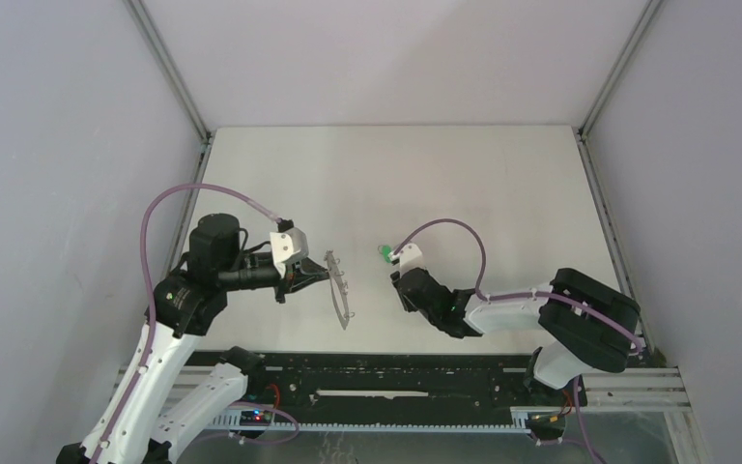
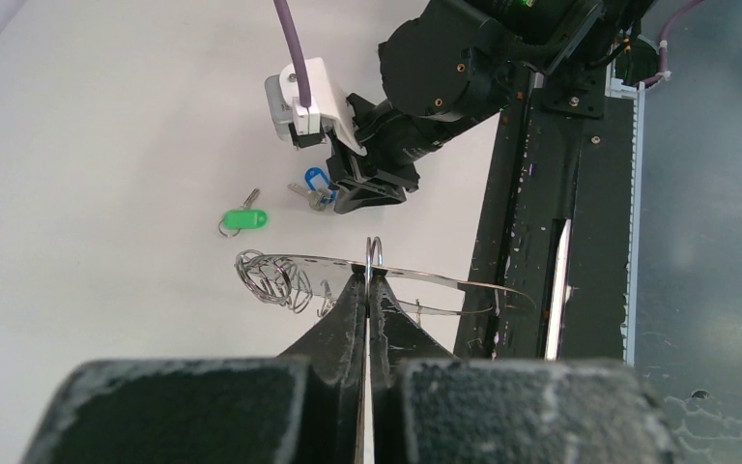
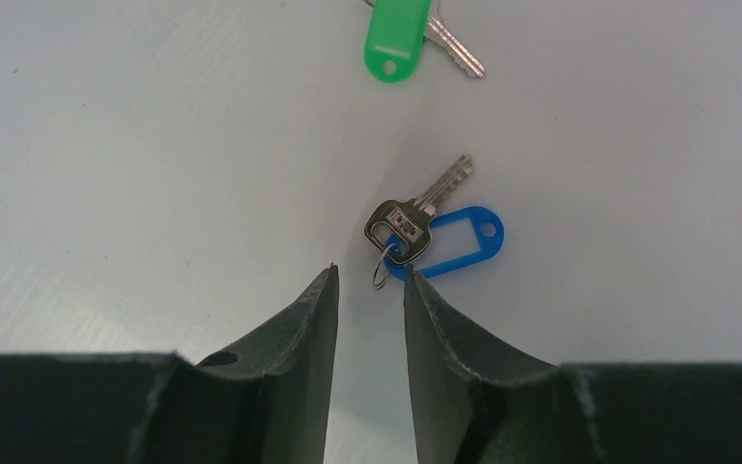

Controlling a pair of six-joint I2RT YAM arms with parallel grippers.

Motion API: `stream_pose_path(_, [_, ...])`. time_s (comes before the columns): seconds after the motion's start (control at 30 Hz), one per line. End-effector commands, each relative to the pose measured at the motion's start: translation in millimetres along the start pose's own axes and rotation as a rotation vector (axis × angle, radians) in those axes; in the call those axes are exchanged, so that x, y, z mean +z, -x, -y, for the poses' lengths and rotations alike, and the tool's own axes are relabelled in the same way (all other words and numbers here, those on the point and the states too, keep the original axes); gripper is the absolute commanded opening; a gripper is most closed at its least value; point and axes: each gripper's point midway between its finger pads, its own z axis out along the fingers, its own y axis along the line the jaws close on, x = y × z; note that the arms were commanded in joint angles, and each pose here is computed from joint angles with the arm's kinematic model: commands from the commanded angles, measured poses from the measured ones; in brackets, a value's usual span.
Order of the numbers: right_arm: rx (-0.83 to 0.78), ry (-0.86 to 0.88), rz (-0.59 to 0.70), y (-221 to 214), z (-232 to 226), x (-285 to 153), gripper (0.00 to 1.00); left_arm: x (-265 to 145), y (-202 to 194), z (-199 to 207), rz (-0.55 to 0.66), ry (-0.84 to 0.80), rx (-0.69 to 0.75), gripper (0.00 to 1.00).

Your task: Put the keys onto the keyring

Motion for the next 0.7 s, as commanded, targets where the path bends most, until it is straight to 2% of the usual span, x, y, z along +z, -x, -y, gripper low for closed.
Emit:
stream_pose_path(0.0, [0.008, -0.024, 0.028, 14.8, 2.7, 4.2, 0.39, -8.4, 24.6, -0.7, 0.052, 0.023, 0.042, 0.0])
stream_pose_path(0.17, [-0.003, -0.031, 0.008, 8.9, 3.6, 7.0, 0.36, -8.5, 24.9, -1.0, 0.052, 0.023, 0.043, 0.0])
stream_pose_path(0.27, [-0.009, -0.035, -0.004, 7.0, 3.5, 9.2, 0.31, -7.7, 24.3, -1.5, 0.05, 0.022, 0.04, 0.0])
stream_pose_path(0.4, [-0.016, -0.022, -0.001, 8.1, -1.1, 10.3, 0.2, -7.2, 23.6, -1.7, 0.048, 0.021, 0.034, 0.0])
stream_pose_path(0.57, [-0.018, -0.014, 0.007, 10.0, -3.1, 10.0, 0.0, -7.6, 23.0, -2.9, 0.044, 0.029, 0.033, 0.0])
stream_pose_path(0.67, [-0.021, -0.017, 0.019, 14.8, -1.7, 7.6, 0.0, -7.3, 22.2, -3.0, 0.041, 0.029, 0.029, 0.0])
